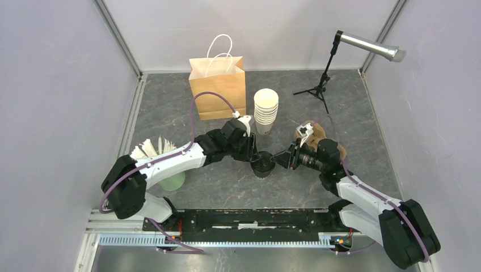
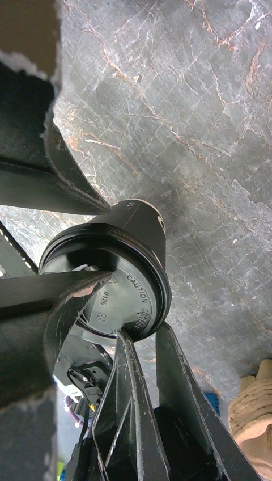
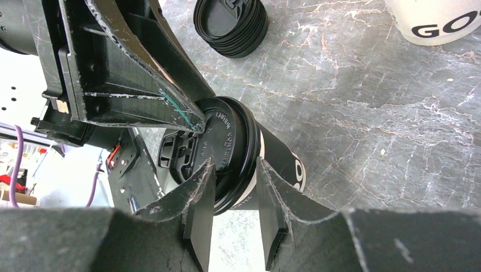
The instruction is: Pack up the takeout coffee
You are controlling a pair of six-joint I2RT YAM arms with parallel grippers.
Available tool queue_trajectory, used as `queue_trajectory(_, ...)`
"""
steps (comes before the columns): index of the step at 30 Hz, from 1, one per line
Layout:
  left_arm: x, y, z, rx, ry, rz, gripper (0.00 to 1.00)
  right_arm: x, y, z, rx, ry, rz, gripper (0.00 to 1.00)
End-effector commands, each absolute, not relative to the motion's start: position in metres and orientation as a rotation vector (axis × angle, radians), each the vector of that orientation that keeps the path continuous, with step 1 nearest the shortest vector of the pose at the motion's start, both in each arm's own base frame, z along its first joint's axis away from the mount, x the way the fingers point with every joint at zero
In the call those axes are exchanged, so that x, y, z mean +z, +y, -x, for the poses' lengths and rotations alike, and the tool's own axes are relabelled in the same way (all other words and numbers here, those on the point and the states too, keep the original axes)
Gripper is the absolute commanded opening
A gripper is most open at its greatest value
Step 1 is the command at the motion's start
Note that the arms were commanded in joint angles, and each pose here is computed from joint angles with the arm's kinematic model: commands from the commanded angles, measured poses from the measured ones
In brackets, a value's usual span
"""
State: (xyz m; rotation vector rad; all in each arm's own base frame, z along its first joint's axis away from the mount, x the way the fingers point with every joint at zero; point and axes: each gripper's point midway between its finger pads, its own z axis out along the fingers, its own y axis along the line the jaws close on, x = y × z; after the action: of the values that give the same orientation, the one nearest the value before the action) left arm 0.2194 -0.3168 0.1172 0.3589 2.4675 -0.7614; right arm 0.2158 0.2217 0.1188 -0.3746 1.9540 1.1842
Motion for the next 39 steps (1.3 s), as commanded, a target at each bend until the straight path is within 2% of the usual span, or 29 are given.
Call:
queue_trajectory(1,0.061,-0.278,-0.198,-0.551,2.652,-0.351,0.47,0.043,0.196,-0.193,1.053,2.192,0.29,0.36)
queue_trajectory(10,0.047,-0.275,-0.191,-0.555,2.682,-0.33,0.47,0.014,0.182,-0.177,0.995,2.242,0.272,0.36)
queue_trajectory(16,0.063,-0.286,-0.19,-0.641,2.661,-0.32,0.46,0.067,0.205,-0.2,1.106,2.095,0.334,0.38)
queue_trajectory(21,0.093,-0.3,-0.19,-0.768,2.613,-0.281,0.46,0.106,0.217,-0.223,1.125,2.025,0.352,0.46)
queue_trajectory(30,0.136,-0.315,-0.198,-0.881,2.516,-0.259,0.5,0.138,0.217,-0.239,1.068,1.999,0.359,0.54)
queue_trajectory(39,0.138,-0.306,-0.221,-0.714,2.493,-0.264,0.51,0.172,0.225,-0.225,1.079,1.918,0.423,0.45)
